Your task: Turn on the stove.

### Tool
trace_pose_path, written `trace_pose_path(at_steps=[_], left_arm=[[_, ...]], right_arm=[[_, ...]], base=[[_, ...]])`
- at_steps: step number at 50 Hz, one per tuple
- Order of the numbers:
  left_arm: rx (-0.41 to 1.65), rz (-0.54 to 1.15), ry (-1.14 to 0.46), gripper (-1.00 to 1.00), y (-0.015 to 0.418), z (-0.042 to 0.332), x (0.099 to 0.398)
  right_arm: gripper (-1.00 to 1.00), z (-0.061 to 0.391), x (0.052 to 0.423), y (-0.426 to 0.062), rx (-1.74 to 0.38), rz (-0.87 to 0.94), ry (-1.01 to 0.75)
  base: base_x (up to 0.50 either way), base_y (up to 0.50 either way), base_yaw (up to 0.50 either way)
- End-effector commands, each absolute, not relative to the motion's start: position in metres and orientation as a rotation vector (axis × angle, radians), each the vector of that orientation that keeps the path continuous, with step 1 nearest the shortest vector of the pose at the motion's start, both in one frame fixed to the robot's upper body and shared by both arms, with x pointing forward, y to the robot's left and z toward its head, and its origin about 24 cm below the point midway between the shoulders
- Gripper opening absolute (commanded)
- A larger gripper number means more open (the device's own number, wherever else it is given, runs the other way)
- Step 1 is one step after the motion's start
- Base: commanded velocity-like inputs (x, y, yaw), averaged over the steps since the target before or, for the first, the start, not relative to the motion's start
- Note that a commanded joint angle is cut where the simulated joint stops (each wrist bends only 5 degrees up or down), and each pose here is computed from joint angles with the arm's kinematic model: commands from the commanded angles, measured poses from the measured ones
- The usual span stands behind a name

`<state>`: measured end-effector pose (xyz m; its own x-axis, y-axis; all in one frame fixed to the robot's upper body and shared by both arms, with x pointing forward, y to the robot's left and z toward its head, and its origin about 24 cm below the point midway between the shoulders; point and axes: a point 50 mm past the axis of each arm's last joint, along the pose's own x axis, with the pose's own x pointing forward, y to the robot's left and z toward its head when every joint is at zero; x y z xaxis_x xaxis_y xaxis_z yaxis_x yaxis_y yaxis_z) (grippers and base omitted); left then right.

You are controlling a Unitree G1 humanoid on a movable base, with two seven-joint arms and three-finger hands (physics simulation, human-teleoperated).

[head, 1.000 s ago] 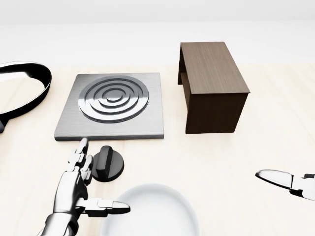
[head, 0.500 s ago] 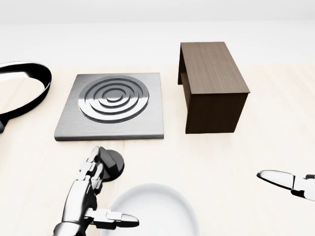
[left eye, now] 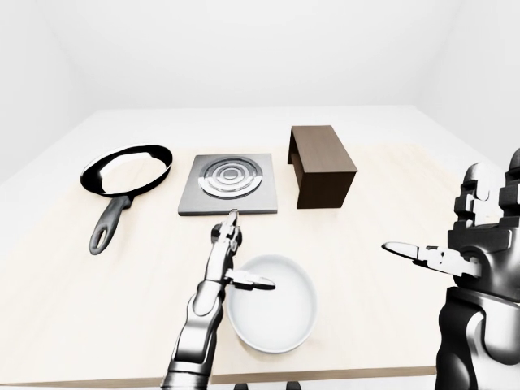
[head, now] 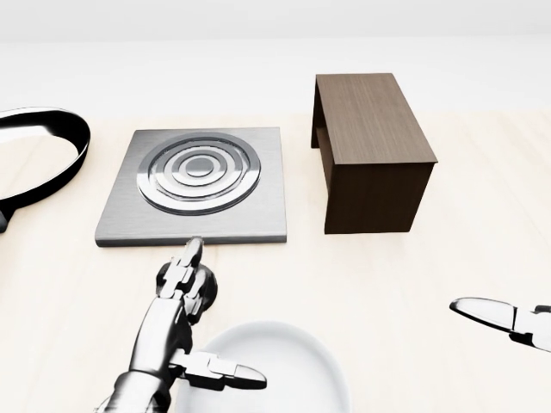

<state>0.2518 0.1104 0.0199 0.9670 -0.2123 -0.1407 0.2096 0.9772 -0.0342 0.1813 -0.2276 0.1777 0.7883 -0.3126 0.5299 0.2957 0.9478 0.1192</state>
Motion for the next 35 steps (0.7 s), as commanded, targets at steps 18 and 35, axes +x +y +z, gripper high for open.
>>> trace_pose_path(at_steps=[18, 35], left_arm=[[-0.034, -0.225, 0.061, 1.00, 0.096, 0.086, 0.363], [-0.108, -0.044, -0.604, 1.00, 0.155, 0.200, 0.266]], right_arm=[[1.00, 0.177, 0.182, -0.228, 0.031, -0.327, -0.574], [1.00, 0.175, 0.183, -0.224, 0.028, -0.314, -0.560]], base=[[0.00, 0.00, 0.00], [0.00, 0.00, 0.00]])
